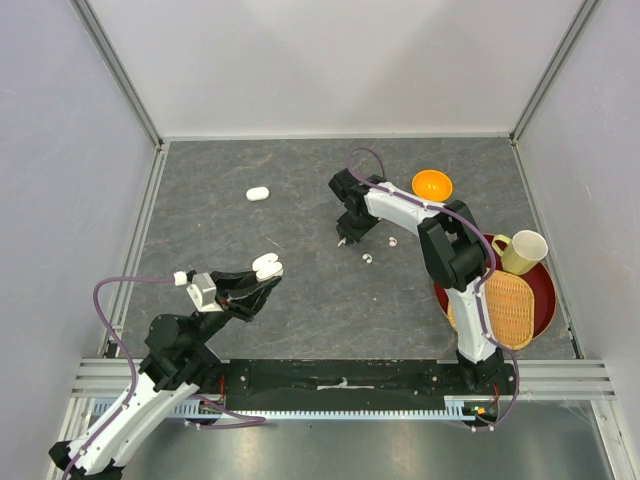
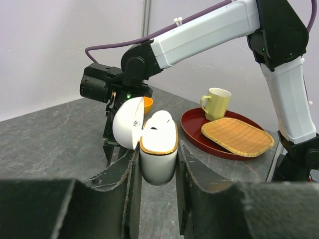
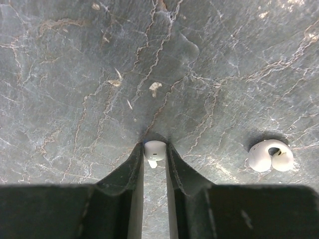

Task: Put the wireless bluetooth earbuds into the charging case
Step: Move the earbud to the center of the board, then pick up the earbud from the center of the board, then place the earbud in the charging case.

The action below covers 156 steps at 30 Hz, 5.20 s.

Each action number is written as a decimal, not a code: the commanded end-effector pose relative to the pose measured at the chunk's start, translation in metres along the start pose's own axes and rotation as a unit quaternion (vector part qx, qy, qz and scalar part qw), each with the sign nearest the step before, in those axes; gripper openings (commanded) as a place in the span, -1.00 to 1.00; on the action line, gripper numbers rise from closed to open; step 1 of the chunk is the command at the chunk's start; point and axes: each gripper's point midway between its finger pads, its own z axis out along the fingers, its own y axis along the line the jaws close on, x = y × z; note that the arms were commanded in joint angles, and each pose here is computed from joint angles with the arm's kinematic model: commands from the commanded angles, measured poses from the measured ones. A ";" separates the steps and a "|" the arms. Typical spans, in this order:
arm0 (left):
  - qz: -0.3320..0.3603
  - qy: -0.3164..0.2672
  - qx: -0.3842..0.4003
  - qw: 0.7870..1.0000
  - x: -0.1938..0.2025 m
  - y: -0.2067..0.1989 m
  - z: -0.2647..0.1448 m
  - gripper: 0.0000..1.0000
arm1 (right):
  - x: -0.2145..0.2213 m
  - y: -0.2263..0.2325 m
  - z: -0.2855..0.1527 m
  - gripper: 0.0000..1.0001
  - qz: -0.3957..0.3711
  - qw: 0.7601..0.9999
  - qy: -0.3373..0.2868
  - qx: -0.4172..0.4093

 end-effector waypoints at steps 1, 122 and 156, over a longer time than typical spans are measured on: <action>0.015 -0.024 -0.002 1.000 -0.013 0.001 -0.002 -0.95 | 0.001 -0.013 0.004 -0.66 -0.023 1.000 -0.002 0.010; -0.030 -0.002 0.002 1.000 -0.007 -0.002 0.015 -0.95 | 0.050 -0.047 -0.341 -1.00 -0.197 0.752 -0.277 -0.565; 0.026 -0.014 0.080 0.996 -0.013 -0.023 0.024 -0.95 | 0.165 -0.026 -0.409 -1.00 -0.258 0.585 -0.271 -0.720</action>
